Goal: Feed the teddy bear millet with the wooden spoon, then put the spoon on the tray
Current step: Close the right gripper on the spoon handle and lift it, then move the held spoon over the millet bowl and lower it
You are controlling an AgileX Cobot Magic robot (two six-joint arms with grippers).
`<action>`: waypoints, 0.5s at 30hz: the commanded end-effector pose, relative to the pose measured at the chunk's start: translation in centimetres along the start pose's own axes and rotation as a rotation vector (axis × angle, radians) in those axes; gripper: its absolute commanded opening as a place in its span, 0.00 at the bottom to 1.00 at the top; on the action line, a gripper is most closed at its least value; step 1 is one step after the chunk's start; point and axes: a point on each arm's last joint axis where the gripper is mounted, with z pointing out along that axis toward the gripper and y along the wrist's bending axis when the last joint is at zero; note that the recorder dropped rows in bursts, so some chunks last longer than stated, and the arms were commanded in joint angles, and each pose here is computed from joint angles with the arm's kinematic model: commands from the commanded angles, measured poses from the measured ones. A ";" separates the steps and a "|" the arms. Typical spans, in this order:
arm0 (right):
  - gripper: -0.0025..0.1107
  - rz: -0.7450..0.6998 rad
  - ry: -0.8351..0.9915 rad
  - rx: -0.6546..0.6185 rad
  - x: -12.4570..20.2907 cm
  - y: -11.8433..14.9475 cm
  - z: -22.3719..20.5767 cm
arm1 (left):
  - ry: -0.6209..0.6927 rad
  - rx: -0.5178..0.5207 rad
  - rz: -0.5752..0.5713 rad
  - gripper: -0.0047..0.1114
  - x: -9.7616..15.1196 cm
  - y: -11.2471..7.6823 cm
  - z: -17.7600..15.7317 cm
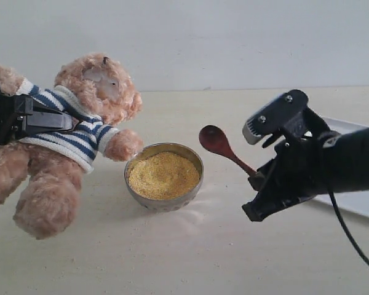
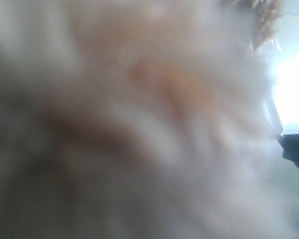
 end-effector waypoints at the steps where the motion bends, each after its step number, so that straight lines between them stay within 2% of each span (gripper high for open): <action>1: 0.02 -0.126 -0.107 0.047 -5.9 -1.7 -2.0 | -0.012 0.007 -0.016 0.08 0.0 -0.2 -0.1; 3: 0.02 -0.187 -0.075 0.069 -7.5 -2.3 -1.9 | -0.020 -0.019 -0.038 0.08 -0.1 0.0 -0.1; 5: 0.02 -0.293 0.074 0.110 -8.4 -3.4 -1.2 | -0.034 -0.069 -0.062 0.08 -0.2 0.5 -0.2; 6: 0.02 -0.395 0.258 0.210 -8.8 -4.9 -0.5 | -0.045 -0.101 -0.083 0.08 -0.3 0.8 -0.2; 9: 0.02 -0.425 0.366 0.340 -10.1 -5.9 0.2 | -0.049 -0.111 -0.083 0.08 -0.3 0.9 -0.2; 12: 0.02 -0.540 0.372 0.336 -11.1 -4.4 0.6 | -0.066 -0.123 -0.089 0.08 -0.5 1.0 -0.3; 15: 0.02 -0.694 0.352 0.304 -11.9 -1.3 1.0 | -0.094 -0.177 -0.103 0.08 -0.7 1.5 -0.4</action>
